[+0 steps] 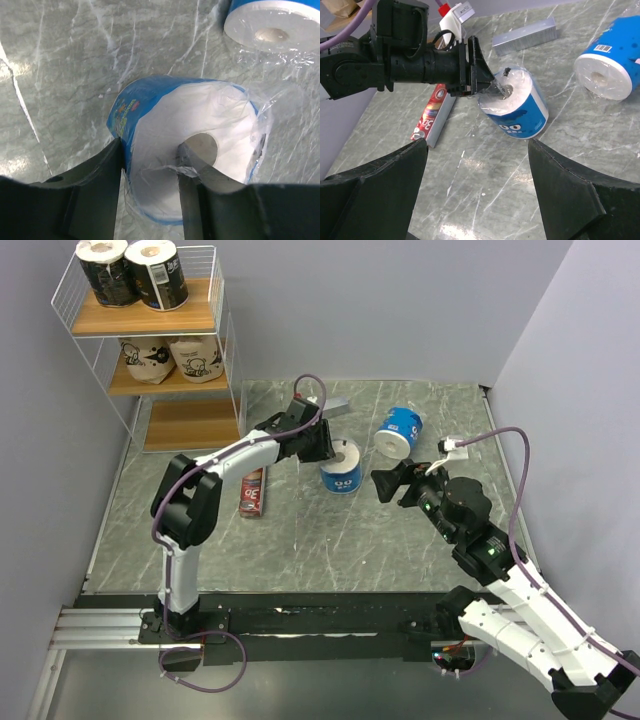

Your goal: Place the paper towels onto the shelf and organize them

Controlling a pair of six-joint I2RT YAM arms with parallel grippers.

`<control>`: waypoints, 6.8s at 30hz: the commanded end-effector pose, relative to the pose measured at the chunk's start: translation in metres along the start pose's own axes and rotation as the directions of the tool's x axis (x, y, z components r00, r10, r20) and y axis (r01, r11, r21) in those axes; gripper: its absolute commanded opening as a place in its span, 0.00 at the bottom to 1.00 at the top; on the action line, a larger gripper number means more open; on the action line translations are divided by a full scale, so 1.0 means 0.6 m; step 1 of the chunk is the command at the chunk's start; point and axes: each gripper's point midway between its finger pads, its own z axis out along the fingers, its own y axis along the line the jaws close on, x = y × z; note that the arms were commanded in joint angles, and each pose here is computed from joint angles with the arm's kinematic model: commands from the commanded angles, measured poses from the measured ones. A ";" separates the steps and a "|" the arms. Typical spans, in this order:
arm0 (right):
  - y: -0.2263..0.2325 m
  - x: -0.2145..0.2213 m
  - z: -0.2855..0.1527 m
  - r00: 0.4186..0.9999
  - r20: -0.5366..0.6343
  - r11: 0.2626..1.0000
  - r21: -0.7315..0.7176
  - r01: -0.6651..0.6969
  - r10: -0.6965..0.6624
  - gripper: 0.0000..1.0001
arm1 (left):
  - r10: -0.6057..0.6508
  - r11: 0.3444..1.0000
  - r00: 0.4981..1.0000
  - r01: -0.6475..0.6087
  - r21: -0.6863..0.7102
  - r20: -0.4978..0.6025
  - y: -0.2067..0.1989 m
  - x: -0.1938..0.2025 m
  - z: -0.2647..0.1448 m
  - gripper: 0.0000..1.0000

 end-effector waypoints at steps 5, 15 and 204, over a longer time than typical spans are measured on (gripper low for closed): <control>0.001 -0.022 -0.013 0.999 0.050 1.000 -0.006 -0.016 0.016 0.88 | -0.030 0.998 0.988 0.021 0.060 0.152 -0.055 -0.075 -0.150 0.36; -0.001 -0.023 -0.023 0.998 0.057 1.000 -0.009 -0.027 0.028 0.88 | -0.080 0.982 0.959 0.122 -0.145 0.270 0.107 -0.073 -0.301 0.36; -0.029 0.232 0.356 0.823 -0.559 0.852 -0.376 -0.364 0.105 0.81 | -0.289 0.945 0.762 0.322 0.048 0.579 0.290 -0.074 -0.439 0.99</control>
